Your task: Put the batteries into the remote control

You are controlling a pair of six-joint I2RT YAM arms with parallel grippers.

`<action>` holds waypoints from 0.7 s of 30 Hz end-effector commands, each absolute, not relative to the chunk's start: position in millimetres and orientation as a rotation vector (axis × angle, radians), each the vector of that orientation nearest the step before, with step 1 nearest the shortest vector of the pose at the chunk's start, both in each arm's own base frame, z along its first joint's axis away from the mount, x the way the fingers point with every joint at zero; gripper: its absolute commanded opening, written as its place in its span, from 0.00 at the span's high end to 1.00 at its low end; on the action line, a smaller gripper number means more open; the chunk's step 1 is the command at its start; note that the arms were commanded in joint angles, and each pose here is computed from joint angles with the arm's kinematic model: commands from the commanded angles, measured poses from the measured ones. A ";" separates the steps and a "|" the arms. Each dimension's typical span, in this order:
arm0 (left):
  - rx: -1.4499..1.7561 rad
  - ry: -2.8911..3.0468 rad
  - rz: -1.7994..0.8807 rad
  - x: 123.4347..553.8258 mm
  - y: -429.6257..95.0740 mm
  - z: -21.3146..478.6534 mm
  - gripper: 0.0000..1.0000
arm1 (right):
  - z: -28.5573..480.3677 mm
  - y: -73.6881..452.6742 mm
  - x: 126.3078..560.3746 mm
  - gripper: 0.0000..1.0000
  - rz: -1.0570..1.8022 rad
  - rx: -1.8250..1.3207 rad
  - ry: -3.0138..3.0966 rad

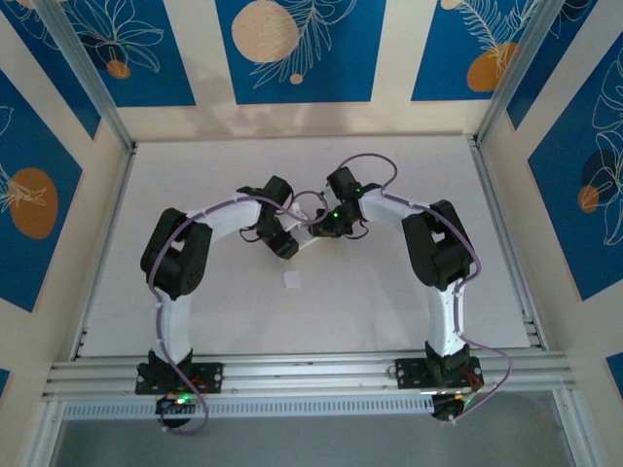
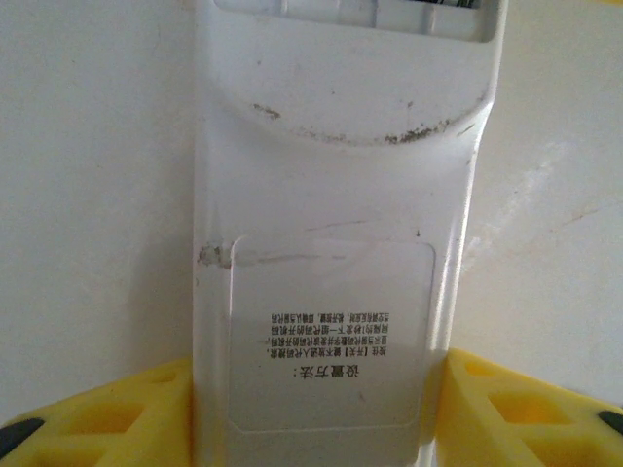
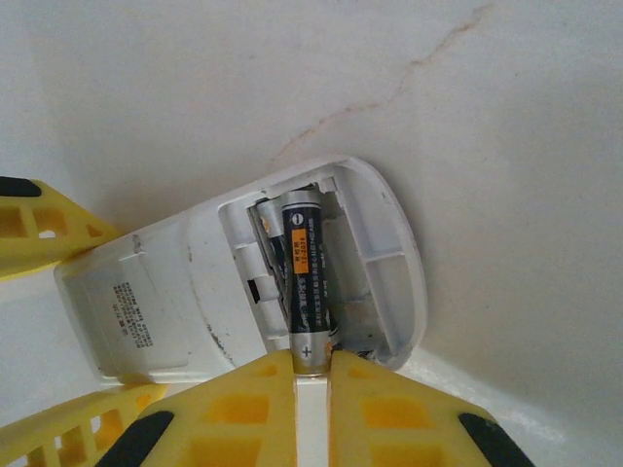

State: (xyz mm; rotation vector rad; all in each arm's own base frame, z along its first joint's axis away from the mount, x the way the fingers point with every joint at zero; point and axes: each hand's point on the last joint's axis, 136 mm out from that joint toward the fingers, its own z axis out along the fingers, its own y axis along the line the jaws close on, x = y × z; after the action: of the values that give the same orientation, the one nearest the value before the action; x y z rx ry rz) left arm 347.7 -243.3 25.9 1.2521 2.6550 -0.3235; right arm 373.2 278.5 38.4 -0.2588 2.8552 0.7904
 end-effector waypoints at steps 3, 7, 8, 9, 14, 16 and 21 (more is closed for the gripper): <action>1.274 2.673 -0.355 346.1 -243.0 20.3 0.46 | 33.8 282.1 370.6 0.79 0.799 -0.260 2.878; 1.275 2.673 -0.359 346.1 -243.4 20.3 0.46 | 36.0 279.8 369.8 0.75 0.778 -0.273 2.877; 1.274 2.675 -0.359 345.9 -243.3 20.1 0.46 | 36.7 278.5 369.8 0.74 0.771 -0.271 2.876; 1.273 2.675 -0.358 346.1 -243.2 19.8 0.46 | 37.1 277.9 369.1 0.74 0.769 -0.273 2.876; 1.272 2.674 -0.361 346.1 -243.6 20.4 0.46 | 42.9 275.7 368.5 0.71 0.756 -0.281 2.865; 1.272 2.676 -0.359 346.1 -243.0 20.1 0.46 | 45.3 272.8 368.5 0.70 0.734 -0.281 2.861; 1.274 2.674 -0.360 346.0 -243.5 20.5 0.46 | 54.6 265.4 366.5 0.70 0.700 -0.281 2.829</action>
State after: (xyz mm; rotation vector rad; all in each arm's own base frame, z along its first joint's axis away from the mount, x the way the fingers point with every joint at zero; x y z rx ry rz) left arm 347.8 -243.4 26.0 1.2528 2.6551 -0.3239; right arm 372.1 275.8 42.4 -0.2726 2.8394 0.7508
